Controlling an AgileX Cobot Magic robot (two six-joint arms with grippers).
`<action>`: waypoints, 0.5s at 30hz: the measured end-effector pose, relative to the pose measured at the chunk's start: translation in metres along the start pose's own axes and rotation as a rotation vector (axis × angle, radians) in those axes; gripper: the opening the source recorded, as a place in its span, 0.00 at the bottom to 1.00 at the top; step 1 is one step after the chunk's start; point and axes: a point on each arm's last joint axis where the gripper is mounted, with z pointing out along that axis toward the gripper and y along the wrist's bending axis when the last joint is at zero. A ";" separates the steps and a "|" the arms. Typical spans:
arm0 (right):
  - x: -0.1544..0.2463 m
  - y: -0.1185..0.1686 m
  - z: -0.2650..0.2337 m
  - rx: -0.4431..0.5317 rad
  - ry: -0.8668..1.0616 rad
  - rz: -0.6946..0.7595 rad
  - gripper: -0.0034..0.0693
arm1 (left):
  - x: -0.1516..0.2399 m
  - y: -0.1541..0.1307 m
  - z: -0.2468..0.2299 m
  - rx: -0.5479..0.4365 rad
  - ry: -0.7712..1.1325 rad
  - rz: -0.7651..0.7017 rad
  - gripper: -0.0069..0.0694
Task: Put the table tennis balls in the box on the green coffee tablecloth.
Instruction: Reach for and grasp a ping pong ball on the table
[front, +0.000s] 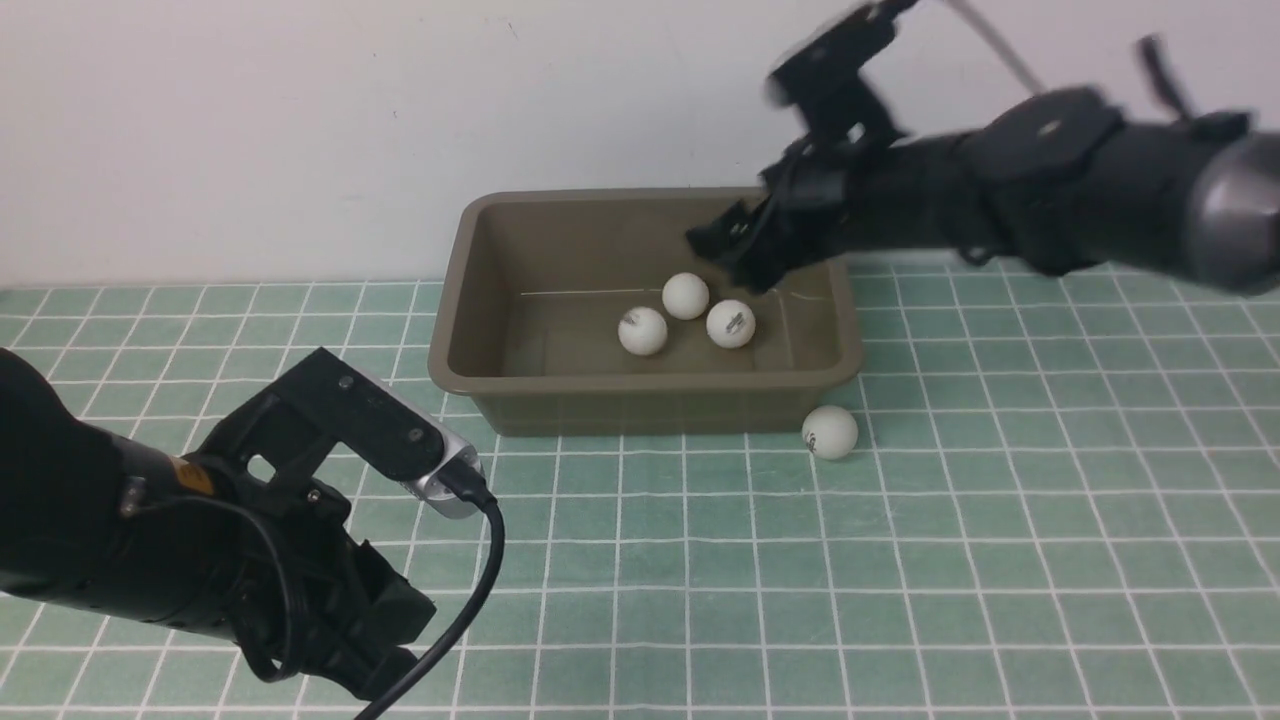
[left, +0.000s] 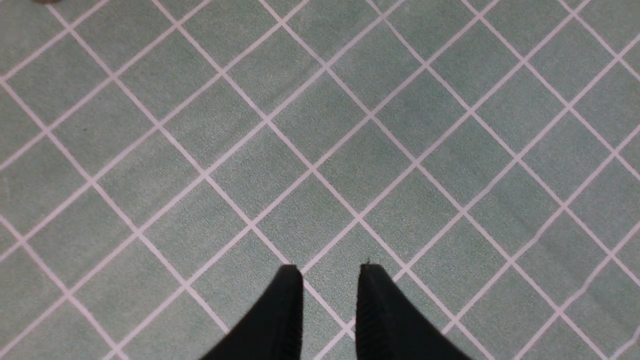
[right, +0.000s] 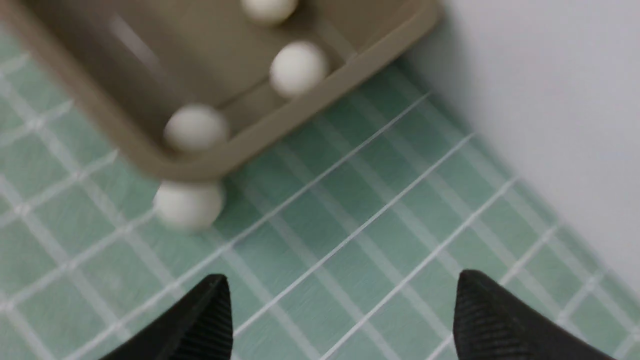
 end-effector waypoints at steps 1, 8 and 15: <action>0.003 0.003 0.005 -0.015 0.001 -0.003 0.79 | 0.000 0.000 0.000 0.001 -0.001 0.002 0.28; 0.009 0.019 0.035 -0.092 -0.030 0.002 0.79 | -0.001 -0.001 0.000 0.012 -0.010 -0.010 0.28; 0.005 0.025 0.060 -0.123 -0.079 0.016 0.79 | -0.002 -0.002 0.000 0.023 -0.019 -0.012 0.28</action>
